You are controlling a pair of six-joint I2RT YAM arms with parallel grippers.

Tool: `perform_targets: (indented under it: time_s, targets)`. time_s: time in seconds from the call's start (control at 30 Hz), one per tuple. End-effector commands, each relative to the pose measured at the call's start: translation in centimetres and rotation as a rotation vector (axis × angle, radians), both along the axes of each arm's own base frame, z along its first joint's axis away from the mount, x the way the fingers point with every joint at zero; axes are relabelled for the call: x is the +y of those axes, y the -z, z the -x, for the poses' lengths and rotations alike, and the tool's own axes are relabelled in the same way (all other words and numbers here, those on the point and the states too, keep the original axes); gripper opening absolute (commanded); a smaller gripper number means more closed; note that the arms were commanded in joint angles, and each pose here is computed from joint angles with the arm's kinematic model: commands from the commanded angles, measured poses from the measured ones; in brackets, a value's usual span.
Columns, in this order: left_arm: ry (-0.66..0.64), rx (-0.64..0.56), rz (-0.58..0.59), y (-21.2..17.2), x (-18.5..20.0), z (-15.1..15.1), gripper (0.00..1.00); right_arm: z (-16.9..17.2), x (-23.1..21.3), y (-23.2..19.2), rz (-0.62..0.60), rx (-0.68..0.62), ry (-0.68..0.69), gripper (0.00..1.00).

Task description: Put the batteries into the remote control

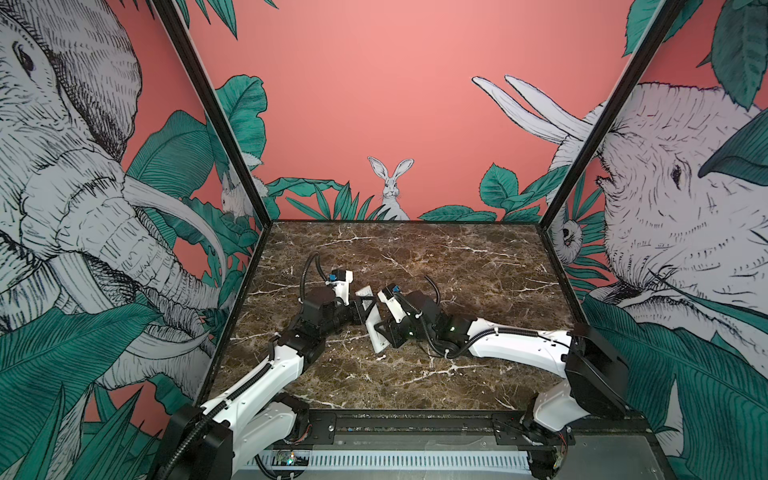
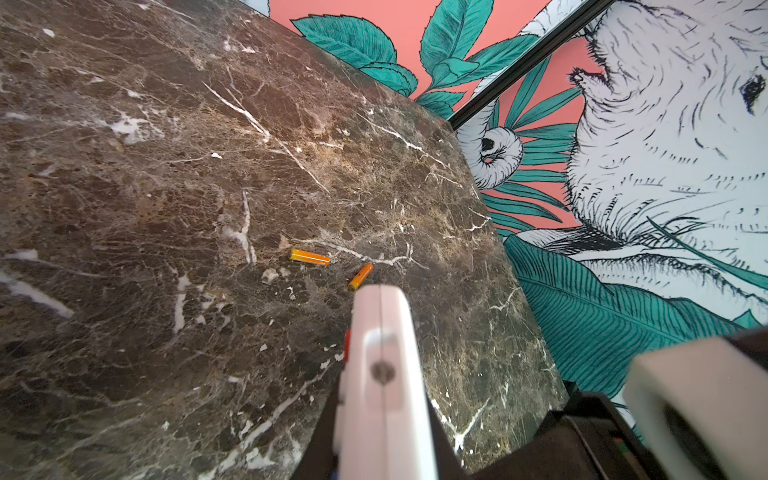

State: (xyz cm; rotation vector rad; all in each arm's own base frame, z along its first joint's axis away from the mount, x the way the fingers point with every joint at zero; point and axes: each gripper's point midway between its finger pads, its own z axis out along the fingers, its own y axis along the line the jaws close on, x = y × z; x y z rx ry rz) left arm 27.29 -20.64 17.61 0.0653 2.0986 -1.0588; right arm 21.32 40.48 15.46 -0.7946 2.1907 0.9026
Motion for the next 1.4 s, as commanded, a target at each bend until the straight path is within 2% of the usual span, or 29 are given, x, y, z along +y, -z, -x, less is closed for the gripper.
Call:
perform_targets:
  time_s: [0.0, 0.27, 0.43, 0.63, 0.93, 1.37]
  targets:
    - [-0.002, -0.031, 0.006, -0.6, -0.2, -0.3, 0.0, -0.1, -0.2, -2.3, -0.05, -0.052, -0.001, 0.22]
    - [-0.007, -0.017, 0.002, 0.3, -0.3, -0.7, 0.0, 0.4, -2.0, -2.2, -0.018, -0.06, 0.021, 0.22]
    - [-0.009, -0.025, -0.007, 0.5, -0.2, -0.8, 0.0, 0.0, -4.6, -1.4, 0.05, -0.063, 0.069, 0.22]
    - [-0.005, -0.044, -0.014, 0.6, -0.1, -0.7, 0.0, -0.8, -9.6, -0.4, 0.192, -0.059, 0.156, 0.22]
    - [-0.01, -0.091, -0.041, 0.6, 0.4, -0.4, 0.0, -1.6, -16.3, 2.0, 0.368, 0.017, 0.289, 0.21]
    - [-0.001, -0.134, -0.066, 1.1, 0.6, -0.1, 0.0, -2.7, -18.9, 7.4, 0.474, 0.179, 0.368, 0.22]
